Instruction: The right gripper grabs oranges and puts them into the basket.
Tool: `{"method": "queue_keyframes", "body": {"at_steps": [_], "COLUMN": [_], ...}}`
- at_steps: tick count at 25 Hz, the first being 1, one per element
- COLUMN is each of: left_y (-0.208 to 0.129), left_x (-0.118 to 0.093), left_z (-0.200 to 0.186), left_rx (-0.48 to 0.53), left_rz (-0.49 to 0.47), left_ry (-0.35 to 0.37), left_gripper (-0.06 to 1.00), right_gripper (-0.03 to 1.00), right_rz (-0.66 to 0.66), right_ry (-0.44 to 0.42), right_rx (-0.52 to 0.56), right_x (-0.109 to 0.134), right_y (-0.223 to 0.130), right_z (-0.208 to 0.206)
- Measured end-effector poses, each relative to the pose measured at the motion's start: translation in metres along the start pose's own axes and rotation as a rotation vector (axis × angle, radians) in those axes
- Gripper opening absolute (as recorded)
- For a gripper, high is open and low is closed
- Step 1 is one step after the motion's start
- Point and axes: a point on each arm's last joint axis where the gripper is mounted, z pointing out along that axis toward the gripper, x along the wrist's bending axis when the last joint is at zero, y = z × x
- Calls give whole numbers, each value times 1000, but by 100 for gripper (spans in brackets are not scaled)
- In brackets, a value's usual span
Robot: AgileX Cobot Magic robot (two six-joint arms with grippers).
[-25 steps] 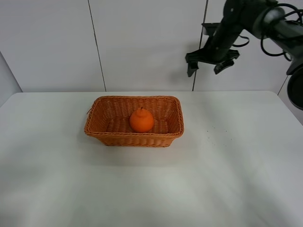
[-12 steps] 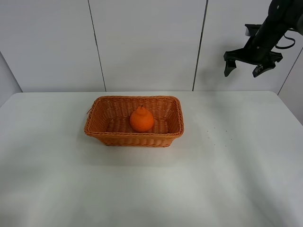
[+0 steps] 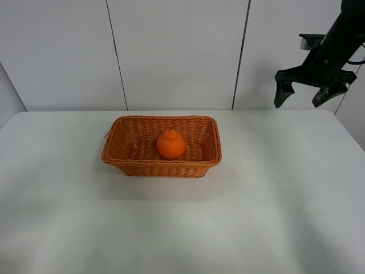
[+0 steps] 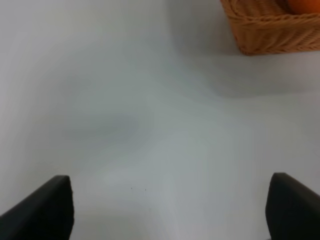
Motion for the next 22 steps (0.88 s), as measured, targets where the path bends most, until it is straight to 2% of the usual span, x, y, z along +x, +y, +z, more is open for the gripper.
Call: {"method": "queue_keyframes", "body": {"at_steps": [6,11,14,16,22], "left_y": [0,0,0,0,0], "left_x": [0,0,0,0,0], "left_z": [0,0,0,0,0], "left_rx": [0,0,0,0,0], "left_rz": [0,0,0,0,0], "left_ry": [0,0,0,0,0], "left_gripper": [88,88,88,88,88], "right_gripper": [69,69,69,69,69], "right_rz": [-2,-5,-6,-9,-27], "right_ry": [-12,-14,-14,-15,-18], "right_rx": [32,5,-10,-88,-512], "right_x": [2,3,3,3,3], "right_y": [-79,-166,-224,-256,-329], "right_z": [-38,-66,-67,-68,-75]}}
